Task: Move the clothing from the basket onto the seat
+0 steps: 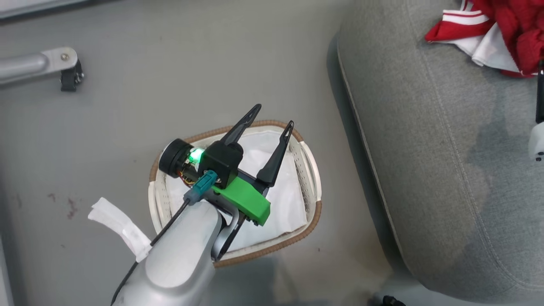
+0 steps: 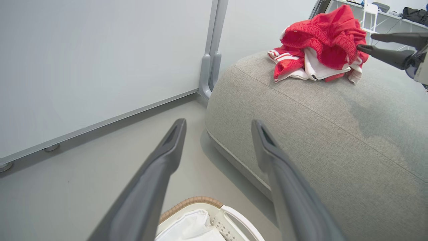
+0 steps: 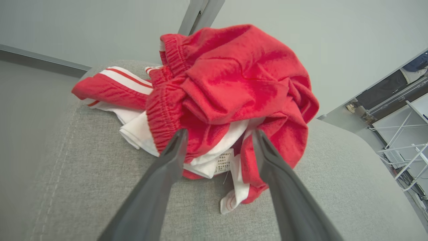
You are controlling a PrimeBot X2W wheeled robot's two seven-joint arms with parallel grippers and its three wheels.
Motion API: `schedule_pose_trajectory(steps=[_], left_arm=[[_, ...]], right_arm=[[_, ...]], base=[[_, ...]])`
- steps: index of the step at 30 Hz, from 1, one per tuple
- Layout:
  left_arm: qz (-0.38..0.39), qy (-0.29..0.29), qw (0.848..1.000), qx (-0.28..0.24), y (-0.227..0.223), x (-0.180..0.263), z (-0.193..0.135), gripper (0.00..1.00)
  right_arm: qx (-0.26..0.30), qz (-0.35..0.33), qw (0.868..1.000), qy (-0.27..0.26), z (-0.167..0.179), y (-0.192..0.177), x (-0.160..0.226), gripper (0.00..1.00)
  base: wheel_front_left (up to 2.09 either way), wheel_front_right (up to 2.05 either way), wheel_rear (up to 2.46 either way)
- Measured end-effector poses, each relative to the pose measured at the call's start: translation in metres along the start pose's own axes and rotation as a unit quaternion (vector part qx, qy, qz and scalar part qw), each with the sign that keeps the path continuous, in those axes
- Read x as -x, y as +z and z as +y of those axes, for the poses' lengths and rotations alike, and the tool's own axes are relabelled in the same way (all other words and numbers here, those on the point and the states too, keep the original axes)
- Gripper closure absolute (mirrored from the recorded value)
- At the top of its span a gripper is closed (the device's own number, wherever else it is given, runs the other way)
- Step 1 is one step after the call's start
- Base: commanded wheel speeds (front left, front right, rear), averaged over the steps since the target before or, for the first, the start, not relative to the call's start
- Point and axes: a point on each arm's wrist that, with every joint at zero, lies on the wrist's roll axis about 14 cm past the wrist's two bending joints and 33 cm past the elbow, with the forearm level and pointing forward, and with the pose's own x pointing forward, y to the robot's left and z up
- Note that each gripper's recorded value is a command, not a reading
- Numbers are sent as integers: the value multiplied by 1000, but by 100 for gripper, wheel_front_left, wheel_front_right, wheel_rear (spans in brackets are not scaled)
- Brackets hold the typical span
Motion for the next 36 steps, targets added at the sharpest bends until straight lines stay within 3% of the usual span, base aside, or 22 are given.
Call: schedule_pose_trajectory(steps=[8, 12, 21, 28, 36], left_arm=[[-29, 37, 999, -3, 34, 21, -3, 0], [-48, 68, 997, -7, 52, 37, 4, 0], [-89, 197, 976, -15, 82, 98, 46, 0], [-115, 300, 947, -19, 94, 160, 79, 0], [-100, 368, 924, -14, 75, 216, 91, 0]], right_arm=[[-5, -63, 998, -11, -24, 48, 12, 0], [-29, -101, 994, -5, -18, 78, 15, 0], [-137, -172, 974, 49, 51, 139, 25, 0], [-196, -178, 959, 102, 111, 154, 47, 0], [-225, -167, 949, 142, 146, 146, 80, 0]], base=[[0, 0, 0], [0, 0, 0], [0, 0, 0], [0, 0, 0], [0, 0, 0]])
